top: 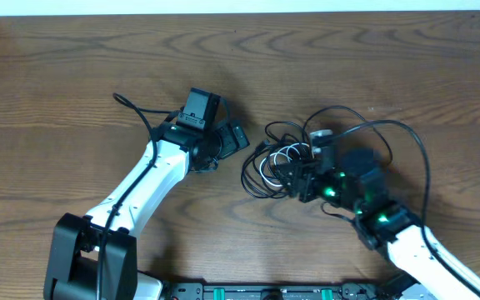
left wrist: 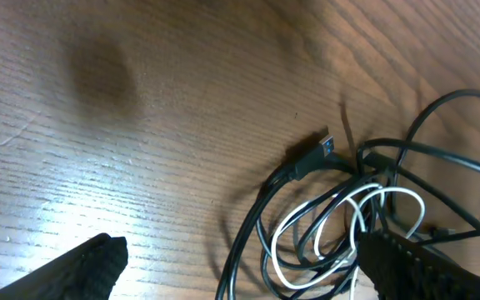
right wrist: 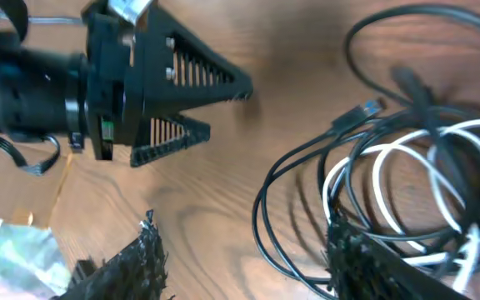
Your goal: Untangle cables
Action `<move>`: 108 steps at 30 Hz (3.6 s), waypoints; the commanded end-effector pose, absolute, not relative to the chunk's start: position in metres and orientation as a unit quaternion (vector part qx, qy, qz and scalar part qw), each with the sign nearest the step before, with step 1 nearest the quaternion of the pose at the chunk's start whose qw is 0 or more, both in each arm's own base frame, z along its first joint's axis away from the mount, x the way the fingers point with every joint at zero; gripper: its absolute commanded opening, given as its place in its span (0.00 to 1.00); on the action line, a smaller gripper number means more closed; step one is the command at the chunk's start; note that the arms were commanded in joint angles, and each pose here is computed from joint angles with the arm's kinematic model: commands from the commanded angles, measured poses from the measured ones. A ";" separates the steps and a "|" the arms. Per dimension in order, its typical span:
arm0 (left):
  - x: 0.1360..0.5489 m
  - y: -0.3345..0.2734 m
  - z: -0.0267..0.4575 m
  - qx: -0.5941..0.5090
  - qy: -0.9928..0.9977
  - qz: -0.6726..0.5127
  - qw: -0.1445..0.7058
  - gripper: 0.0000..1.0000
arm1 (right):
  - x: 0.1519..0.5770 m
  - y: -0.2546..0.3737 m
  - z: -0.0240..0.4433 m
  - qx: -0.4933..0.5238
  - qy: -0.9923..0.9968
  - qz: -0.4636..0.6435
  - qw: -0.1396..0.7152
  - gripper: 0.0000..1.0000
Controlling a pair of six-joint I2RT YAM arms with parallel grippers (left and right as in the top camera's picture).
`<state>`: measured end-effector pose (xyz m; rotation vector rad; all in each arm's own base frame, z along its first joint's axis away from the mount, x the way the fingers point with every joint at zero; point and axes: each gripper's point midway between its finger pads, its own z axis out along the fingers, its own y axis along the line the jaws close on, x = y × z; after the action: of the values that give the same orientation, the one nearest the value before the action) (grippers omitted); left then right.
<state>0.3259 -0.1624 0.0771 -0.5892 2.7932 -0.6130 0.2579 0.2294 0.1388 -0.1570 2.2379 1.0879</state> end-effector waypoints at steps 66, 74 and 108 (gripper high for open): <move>0.318 -0.157 0.070 -0.209 0.954 -0.193 0.092 0.95 | 0.316 0.229 -0.005 0.032 0.951 0.192 0.240 0.20; 0.318 -0.157 0.070 -0.209 0.954 -0.193 0.091 0.95 | 0.312 0.233 -0.006 0.026 0.952 0.190 0.238 0.15; 0.309 -0.155 0.067 -0.212 0.957 -0.186 0.072 0.96 | 0.307 0.233 0.220 -0.095 0.824 0.510 0.228 0.01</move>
<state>0.3097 -0.1566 0.0702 -0.6271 2.8628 -0.5666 0.3296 0.2302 0.1816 -0.1165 2.3670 1.1766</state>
